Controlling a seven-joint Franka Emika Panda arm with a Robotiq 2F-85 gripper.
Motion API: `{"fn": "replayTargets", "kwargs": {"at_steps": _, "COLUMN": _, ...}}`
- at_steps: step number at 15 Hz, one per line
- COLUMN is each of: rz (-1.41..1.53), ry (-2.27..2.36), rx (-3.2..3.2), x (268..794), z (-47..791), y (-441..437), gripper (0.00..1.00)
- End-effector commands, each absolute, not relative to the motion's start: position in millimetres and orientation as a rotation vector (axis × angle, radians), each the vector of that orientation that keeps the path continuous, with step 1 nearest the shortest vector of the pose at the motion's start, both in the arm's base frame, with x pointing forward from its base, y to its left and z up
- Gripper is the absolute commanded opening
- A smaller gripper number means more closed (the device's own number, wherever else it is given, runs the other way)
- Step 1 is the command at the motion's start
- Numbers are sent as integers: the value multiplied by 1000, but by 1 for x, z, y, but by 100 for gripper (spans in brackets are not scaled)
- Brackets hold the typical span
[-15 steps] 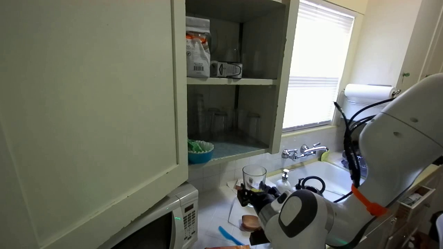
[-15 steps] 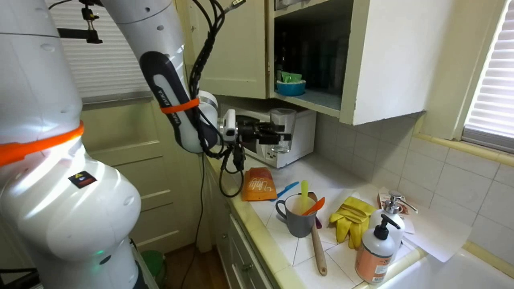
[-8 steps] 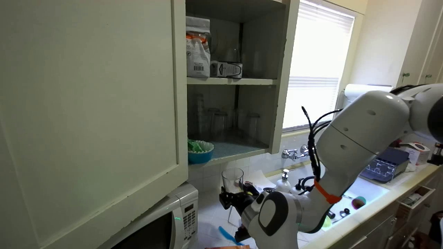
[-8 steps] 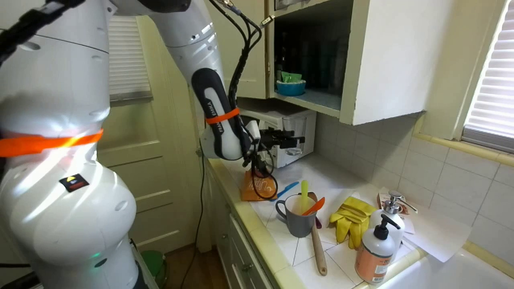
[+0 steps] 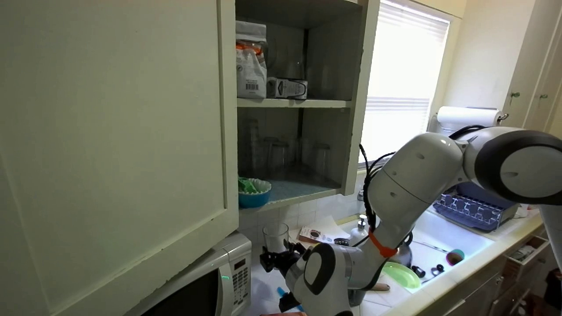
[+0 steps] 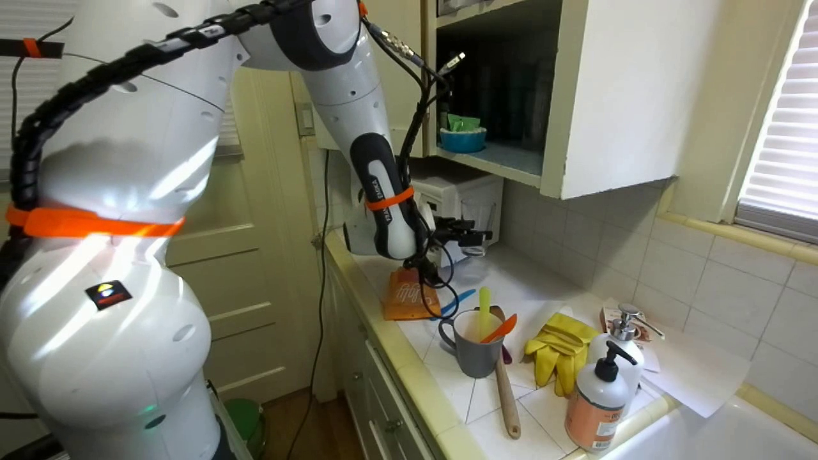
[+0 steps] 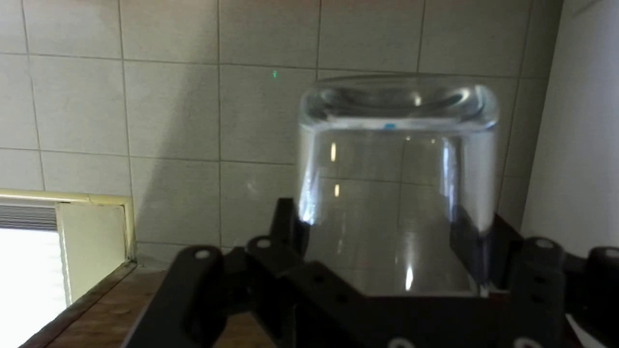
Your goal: Remove one cup from the cabinet
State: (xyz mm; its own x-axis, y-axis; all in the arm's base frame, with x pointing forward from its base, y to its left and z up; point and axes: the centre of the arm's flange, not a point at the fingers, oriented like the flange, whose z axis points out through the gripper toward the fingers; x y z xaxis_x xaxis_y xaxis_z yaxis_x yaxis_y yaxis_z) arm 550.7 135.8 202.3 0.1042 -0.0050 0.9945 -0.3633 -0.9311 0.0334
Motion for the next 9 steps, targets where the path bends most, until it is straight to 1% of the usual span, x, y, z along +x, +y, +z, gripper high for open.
{"fn": "replayTargets", "kwargs": {"at_steps": 1, "rz": 1902, "ry": -367, "rx": 2115, "x": 552, "z": 202, "y": 135, "gripper": 86}}
{"fn": "replayTargets", "kwargs": {"at_steps": 2, "rz": 1902, "ry": -368, "rx": 2115, "x": 552, "z": 202, "y": 136, "gripper": 61}}
{"fn": "replayTargets", "kwargs": {"at_steps": 9, "rz": 1908, "ry": -382, "rx": 2098, "x": 568, "z": 157, "y": 140, "gripper": 61}}
